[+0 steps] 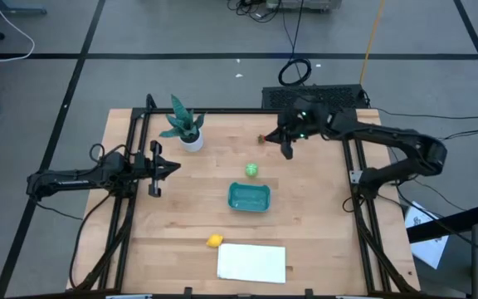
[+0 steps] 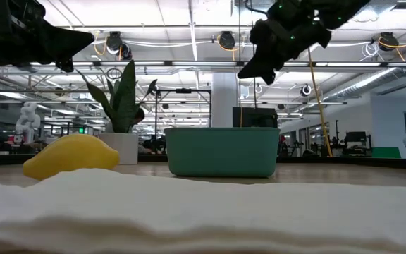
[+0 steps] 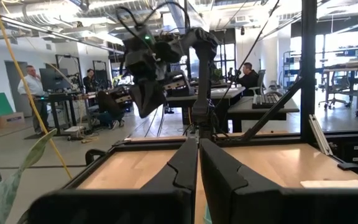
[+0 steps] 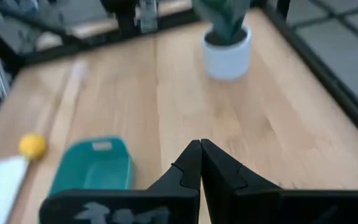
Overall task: Pick and placing Produce into tupperware
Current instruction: Put the green cabbage into the blue bin
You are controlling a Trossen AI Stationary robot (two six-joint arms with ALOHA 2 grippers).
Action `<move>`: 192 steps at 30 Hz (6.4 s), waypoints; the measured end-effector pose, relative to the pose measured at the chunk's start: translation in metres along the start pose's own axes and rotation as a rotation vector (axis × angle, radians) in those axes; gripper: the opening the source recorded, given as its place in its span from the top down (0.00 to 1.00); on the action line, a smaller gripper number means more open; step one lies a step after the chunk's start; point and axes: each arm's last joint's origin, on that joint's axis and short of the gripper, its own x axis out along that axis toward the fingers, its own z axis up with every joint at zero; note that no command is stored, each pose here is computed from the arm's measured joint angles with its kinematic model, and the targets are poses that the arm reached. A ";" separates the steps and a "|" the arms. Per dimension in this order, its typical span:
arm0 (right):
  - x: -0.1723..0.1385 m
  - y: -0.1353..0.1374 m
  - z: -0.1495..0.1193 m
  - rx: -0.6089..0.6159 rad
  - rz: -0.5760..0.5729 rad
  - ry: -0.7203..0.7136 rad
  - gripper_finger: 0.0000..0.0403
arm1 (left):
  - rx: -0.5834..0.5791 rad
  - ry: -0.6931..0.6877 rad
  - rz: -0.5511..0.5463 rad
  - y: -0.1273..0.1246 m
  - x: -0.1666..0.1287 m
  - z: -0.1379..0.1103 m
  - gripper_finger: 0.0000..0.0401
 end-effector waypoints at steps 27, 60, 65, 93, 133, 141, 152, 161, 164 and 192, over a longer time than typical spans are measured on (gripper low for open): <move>-0.003 -0.024 0.014 -0.180 -0.045 0.086 1.00 | 0.035 0.007 0.003 0.000 0.000 -0.001 0.94; 0.065 -0.042 0.070 -0.010 0.033 0.425 1.00 | 0.079 0.039 0.083 0.002 0.000 -0.003 0.94; 0.072 -0.038 0.067 0.075 0.030 0.461 1.00 | 0.079 0.040 0.083 0.002 0.000 -0.003 0.94; 0.126 0.014 0.059 0.006 0.041 0.758 1.00 | 0.104 0.042 0.083 0.002 0.000 -0.003 0.94; 0.152 0.034 0.055 -0.155 0.042 0.904 0.89 | 0.096 0.091 0.077 0.002 0.000 -0.008 0.94; 0.152 0.034 0.055 -0.144 0.035 0.899 0.77 | 0.095 0.092 0.077 0.002 0.000 -0.008 0.94; 0.154 0.041 0.055 -0.198 0.062 0.894 0.38 | 0.095 0.092 0.077 0.002 0.000 -0.008 0.94; 0.169 0.030 0.023 -0.126 0.031 0.923 0.22 | 0.095 0.092 0.077 0.002 0.000 -0.008 0.94; 0.173 0.021 0.013 -0.099 0.017 0.924 0.22 | 0.095 0.092 0.076 0.002 0.000 -0.008 0.94; 0.179 0.014 -0.001 0.002 -0.015 0.913 0.22 | 0.094 0.093 0.076 0.002 0.000 -0.008 0.94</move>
